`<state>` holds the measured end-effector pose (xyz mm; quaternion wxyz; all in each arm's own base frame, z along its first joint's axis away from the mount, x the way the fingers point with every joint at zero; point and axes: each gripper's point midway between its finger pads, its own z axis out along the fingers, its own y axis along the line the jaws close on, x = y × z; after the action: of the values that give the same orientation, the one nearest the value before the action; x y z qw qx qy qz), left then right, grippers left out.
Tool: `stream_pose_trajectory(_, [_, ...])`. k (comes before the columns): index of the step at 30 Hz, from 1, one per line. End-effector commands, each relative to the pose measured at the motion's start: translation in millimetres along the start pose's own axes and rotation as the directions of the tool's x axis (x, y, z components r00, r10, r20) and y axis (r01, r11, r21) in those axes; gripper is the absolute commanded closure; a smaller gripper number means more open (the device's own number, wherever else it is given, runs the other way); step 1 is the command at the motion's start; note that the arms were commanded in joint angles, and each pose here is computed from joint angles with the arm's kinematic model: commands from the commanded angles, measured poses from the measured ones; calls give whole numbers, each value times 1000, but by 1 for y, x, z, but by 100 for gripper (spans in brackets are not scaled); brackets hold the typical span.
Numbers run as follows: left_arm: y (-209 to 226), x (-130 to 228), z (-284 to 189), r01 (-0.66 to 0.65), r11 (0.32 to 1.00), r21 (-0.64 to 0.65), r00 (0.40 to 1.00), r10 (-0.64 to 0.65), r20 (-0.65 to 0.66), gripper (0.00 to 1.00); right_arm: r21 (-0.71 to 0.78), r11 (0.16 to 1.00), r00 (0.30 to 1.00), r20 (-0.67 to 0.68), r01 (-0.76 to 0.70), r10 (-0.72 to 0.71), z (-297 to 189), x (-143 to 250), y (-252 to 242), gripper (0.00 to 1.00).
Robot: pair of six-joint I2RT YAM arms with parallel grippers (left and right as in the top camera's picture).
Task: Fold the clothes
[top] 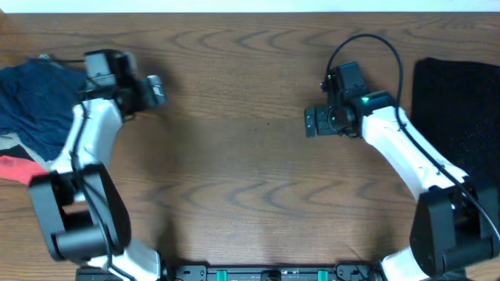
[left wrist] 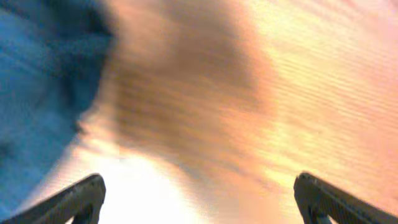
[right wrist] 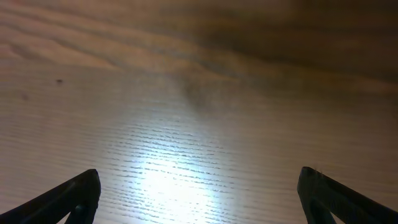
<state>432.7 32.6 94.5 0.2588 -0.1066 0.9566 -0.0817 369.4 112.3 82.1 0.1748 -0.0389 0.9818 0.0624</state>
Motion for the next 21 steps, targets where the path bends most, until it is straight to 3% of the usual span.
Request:
stream_pose_trajectory(1, [-26,12,-26,-68,998,10,997,68,-41,2,-35,997,991,114,72,-67,-40,-21,-1,1])
stream_pose_trajectory(6, [-37,71,-67,13,1000,-14,971,-16,-239,2,-12,994,977,184,108,-104,-90,-17,-7,1])
stream_pose_trajectory(10, [-40,90,-102,5,1000,-11,967,-7,-256,2,-14,995,954,285,100,-92,-133,-16,-8,1])
stream_pose_trajectory(16, [-52,96,-160,-47,997,54,999,48,-16,2,-20,994,901,425,104,-85,-185,9,-11,1])
stream_pose_trajectory(21, [-67,111,-189,-136,982,128,968,104,230,2,1,999,851,524,49,-42,-198,47,-25,1])
